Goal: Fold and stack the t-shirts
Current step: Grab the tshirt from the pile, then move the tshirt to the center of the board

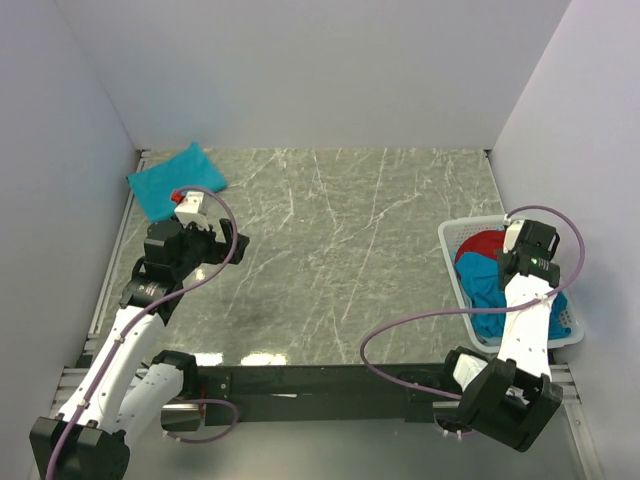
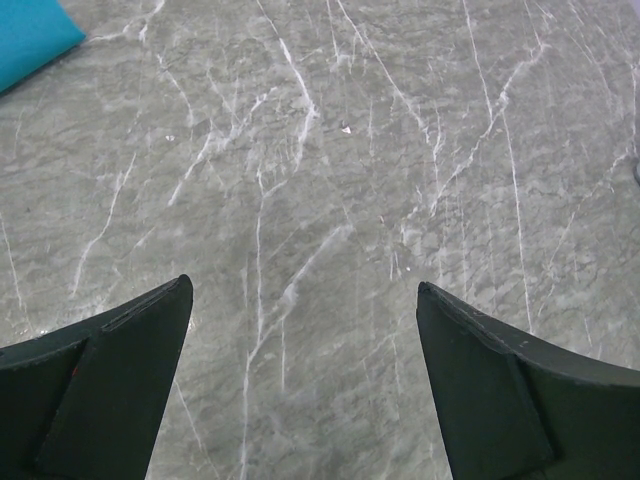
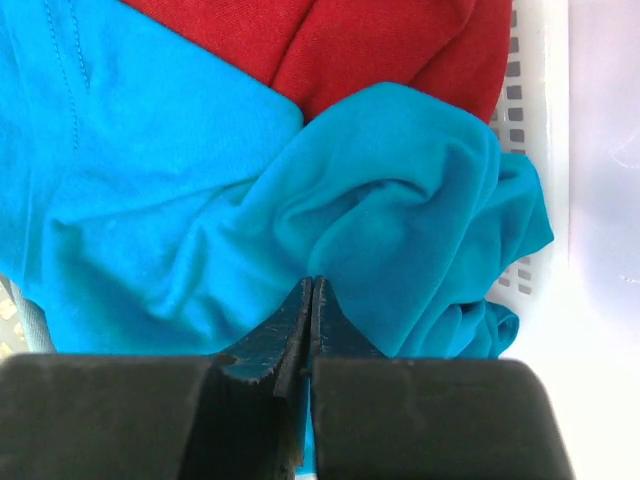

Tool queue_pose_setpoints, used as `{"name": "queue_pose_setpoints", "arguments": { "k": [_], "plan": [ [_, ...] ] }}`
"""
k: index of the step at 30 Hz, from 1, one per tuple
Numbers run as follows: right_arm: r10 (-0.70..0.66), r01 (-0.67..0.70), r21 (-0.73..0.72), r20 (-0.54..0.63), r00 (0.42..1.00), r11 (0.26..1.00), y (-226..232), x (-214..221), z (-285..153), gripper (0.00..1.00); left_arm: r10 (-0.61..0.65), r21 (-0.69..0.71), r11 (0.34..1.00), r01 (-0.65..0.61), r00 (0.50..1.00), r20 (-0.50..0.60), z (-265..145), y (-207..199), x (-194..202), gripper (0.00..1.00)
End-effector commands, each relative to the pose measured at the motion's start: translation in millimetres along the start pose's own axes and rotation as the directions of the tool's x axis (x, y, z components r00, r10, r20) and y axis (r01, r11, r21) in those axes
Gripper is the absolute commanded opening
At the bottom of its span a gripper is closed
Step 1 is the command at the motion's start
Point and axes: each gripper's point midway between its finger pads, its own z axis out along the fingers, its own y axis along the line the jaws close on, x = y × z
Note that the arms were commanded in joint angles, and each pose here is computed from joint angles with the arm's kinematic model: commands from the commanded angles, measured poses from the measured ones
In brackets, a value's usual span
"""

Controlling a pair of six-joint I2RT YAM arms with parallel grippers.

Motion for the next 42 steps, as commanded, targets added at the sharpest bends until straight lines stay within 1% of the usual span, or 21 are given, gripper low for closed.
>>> {"name": "queue_pose_setpoints", "arguments": {
  "k": [1, 6, 10, 13, 14, 16, 18, 22, 24, 25, 26, 27, 29, 31, 33, 36, 37, 39, 40, 41, 42],
  "plan": [
    [0.002, -0.004, 0.036, 0.049, 0.999, 0.999, -11, -11, -13, 0.00, 0.033, -0.005, 0.999, -0.033, 0.998, 0.059, -4, -2, -19, 1.00],
    [0.004, 0.000, -0.023, 0.166, 0.986, 1.000, -7, -35, -40, 0.00, 0.034, -0.003, 0.999, -0.034, 0.997, 0.063, -5, -2, -20, 0.99],
    [0.038, 0.071, -0.264, 0.385, 0.922, 0.962, 25, -85, -109, 0.00, 0.032, 0.000, 0.999, -0.032, 0.998, 0.060, -4, -3, -19, 0.99],
    [0.087, 0.140, -0.346, 0.566, 0.820, 0.928, 28, -133, -189, 0.00, 0.033, -0.008, 0.999, -0.032, 0.998, 0.052, -2, -1, -18, 0.99],
    [0.104, 0.206, -0.378, 0.657, 0.747, 0.903, 30, -157, -231, 0.00, 0.032, -0.015, 0.999, -0.032, 0.998, 0.049, -2, 1, -17, 1.00],
    [0.138, 0.285, -0.426, 0.728, 0.671, 0.859, 40, -174, -275, 0.00, 0.033, -0.022, 0.999, -0.032, 0.998, 0.046, -1, 2, -16, 0.99],
    [0.148, 0.449, -0.411, 0.846, 0.512, 0.793, 50, -195, -336, 0.00, 0.036, -0.034, 0.999, -0.034, 0.998, 0.043, 0, 4, -15, 0.99],
    [0.266, 0.642, -0.398, 0.917, 0.297, 0.655, 73, -201, -425, 0.00, 0.038, -0.065, 0.997, -0.036, 0.999, 0.033, 3, 11, -13, 0.99],
    [0.326, 0.699, -0.412, 0.908, 0.262, 0.585, 76, -206, -457, 0.00, 0.042, -0.086, 0.996, -0.039, 0.999, 0.032, 3, 15, -13, 0.99],
    [0.376, 0.746, -0.433, 0.889, 0.260, 0.506, 79, -205, -479, 0.00, 0.044, -0.091, 0.995, -0.041, 0.998, 0.035, 3, 16, -14, 0.99],
    [0.398, 0.756, -0.444, 0.879, 0.262, 0.481, 79, -206, -487, 0.00, 0.044, -0.098, 0.994, -0.041, 0.998, 0.035, 2, 17, -13, 0.99],
    [0.410, 0.775, -0.408, 0.887, 0.212, 0.482, 76, -212, -499, 0.00, 0.053, -0.104, 0.993, -0.048, 0.998, 0.046, 1, 18, -16, 1.00],
    [0.463, 0.757, -0.496, 0.838, 0.288, 0.426, 79, -216, -492, 0.00, 0.057, -0.126, 0.991, -0.049, 0.996, 0.062, -2, 21, -20, 1.00],
    [0.472, 0.764, -0.483, 0.840, 0.266, 0.428, 86, -215, -486, 0.00, 0.064, -0.145, 0.988, -0.050, 0.994, 0.091, -7, 23, -25, 0.99],
    [0.482, 0.732, -0.573, 0.791, 0.377, 0.369, 114, -216, -445, 0.00, 0.069, -0.152, 0.987, -0.051, 0.991, 0.117, -12, 23, -29, 0.99],
    [0.410, 0.722, -0.579, 0.805, 0.430, 0.380, 153, -209, -380, 0.01, 0.074, -0.160, 0.986, -0.050, 0.986, 0.148, -18, 23, -34, 0.99],
    [0.376, 0.682, -0.629, 0.775, 0.509, 0.373, 171, -202, -337, 0.04, 0.075, -0.162, 0.986, -0.050, 0.986, 0.152, -18, 24, -34, 0.99],
    [0.281, 0.598, -0.624, 0.773, 0.569, 0.503, 186, -207, -270, 0.18, 0.077, -0.155, 0.987, -0.053, 0.985, 0.153, -18, 22, -35, 0.99],
    [0.213, 0.538, -0.659, 0.714, 0.667, 0.525, 204, -199, -215, 0.27, 0.078, -0.150, 0.987, -0.055, 0.986, 0.148, -17, 21, -34, 0.99],
    [0.156, 0.474, -0.633, 0.684, 0.712, 0.613, 202, -200, -177, 0.47, 0.074, -0.145, 0.988, -0.054, 0.987, 0.140, -16, 21, -32, 0.99],
    [0.109, 0.443, -0.631, 0.642, 0.759, 0.637, 206, -194, -149, 0.53, 0.073, -0.143, 0.988, -0.054, 0.988, 0.133, -15, 21, -32, 1.00]
  ]
}}
